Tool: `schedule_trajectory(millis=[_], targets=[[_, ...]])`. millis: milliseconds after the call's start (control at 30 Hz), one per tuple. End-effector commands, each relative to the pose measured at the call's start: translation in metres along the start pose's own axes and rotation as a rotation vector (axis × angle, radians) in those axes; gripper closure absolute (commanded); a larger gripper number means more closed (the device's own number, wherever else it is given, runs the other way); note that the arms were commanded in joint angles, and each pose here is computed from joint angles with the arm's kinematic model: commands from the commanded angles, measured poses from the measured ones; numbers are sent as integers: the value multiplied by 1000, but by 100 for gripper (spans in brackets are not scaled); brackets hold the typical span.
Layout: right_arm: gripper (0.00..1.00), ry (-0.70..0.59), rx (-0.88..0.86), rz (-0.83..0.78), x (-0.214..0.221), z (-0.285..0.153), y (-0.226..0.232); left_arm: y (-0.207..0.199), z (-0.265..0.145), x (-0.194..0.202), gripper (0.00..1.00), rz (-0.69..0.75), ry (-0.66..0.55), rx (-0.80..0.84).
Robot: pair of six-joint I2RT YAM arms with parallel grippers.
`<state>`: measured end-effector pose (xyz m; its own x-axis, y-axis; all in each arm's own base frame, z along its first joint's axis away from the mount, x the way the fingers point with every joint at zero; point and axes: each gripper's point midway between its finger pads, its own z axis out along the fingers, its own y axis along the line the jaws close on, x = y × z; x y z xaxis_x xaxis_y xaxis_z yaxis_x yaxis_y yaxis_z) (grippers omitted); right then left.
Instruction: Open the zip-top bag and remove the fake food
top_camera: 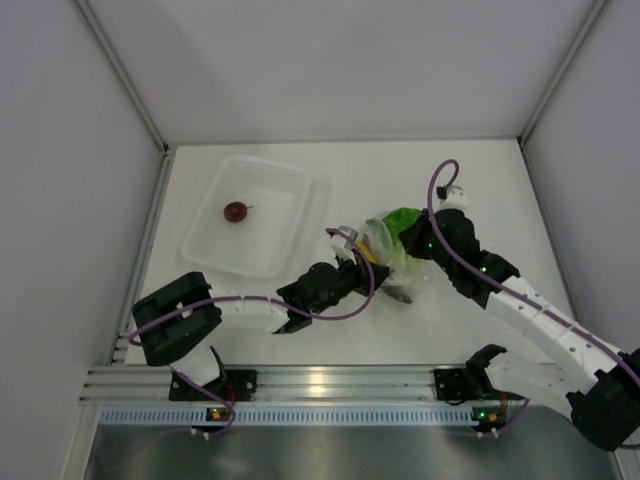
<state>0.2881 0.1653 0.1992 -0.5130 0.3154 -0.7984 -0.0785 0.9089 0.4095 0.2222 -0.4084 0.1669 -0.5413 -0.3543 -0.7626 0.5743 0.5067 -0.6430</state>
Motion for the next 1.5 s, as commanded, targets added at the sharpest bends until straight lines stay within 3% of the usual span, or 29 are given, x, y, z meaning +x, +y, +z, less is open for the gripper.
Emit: schedule_trajectory(millis=[0, 167, 333, 567, 867, 1200, 1267, 1467], targets=[[100, -159, -112, 184, -56, -5, 37, -39, 4, 4, 100, 72, 23, 151], [100, -132, -90, 156, -54, -11, 34, -27, 5, 2, 100, 91, -6, 93], [100, 5, -130, 72, -23, -22, 33, 22, 1, -13, 100, 144, -72, -170], [100, 33, -113, -56, -17, -56, 15, 62, -13, -23, 100, 220, -128, -367], [100, 101, -437, -191, 29, -81, 39, 91, -10, -32, 100, 166, -139, -566], [100, -12, -672, -317, 24, -111, 64, 90, 15, -29, 100, 18, -73, -501], [100, -8, -638, -322, 20, -111, 60, 101, 16, -27, 100, -33, -54, -503], [100, -169, -705, -263, -10, -123, 77, 92, 24, -23, 100, -46, 13, -425]])
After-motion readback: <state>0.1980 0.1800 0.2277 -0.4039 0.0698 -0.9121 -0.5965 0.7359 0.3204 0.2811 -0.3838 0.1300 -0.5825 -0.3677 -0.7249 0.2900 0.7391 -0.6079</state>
